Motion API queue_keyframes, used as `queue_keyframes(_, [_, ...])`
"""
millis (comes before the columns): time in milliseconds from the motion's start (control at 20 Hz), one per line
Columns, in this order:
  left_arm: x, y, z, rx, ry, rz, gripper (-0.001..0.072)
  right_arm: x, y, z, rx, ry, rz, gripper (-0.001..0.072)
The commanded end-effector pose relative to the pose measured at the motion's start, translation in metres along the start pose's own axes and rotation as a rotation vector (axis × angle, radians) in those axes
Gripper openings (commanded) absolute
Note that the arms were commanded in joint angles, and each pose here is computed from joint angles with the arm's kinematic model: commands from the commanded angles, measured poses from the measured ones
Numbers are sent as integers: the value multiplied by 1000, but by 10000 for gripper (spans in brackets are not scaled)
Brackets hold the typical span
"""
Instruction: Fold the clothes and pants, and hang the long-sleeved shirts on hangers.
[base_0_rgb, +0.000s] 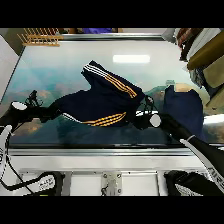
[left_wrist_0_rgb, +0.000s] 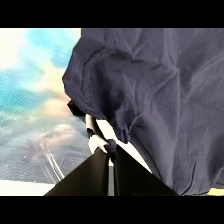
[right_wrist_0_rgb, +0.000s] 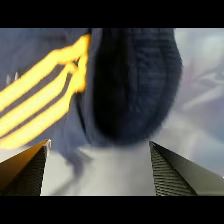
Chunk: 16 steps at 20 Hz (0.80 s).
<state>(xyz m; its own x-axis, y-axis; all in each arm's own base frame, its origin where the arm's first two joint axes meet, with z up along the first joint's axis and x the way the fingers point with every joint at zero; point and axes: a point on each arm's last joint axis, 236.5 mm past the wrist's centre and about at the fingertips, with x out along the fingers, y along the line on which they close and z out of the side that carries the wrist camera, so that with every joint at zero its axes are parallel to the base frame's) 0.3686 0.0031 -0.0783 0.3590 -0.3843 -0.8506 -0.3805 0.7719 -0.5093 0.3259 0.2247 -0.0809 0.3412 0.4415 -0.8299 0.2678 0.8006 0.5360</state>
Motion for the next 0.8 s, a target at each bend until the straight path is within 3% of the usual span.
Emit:
queue_keyframes(0, [0, -1, -2, 2, 10, -2, 8, 25, -4, 10, 107, -44, 10, 705])
queue_keyframes(50, [0, -1, -2, 3, 10, -2, 8, 27, -5, 10, 108, -46, 7, 697])
queue_keyframes(100, [0, -1, -2, 10, 10, -2, 8, 29, -6, 11, 109, -48, 4, 628])
queue_keyframes(300, [-2, -2, -2, 12, 9, -4, 8, 28, -6, 12, 67, -53, 6, 30])
queue_keyframes(500, [-63, -46, 30, 109, -142, -62, 8, -23, 28, 49, -88, -121, 90, 18])
queue_keyframes(750, [-293, -210, 32, 470, -574, -294, 7, -251, 147, 101, -278, -433, 398, 18])
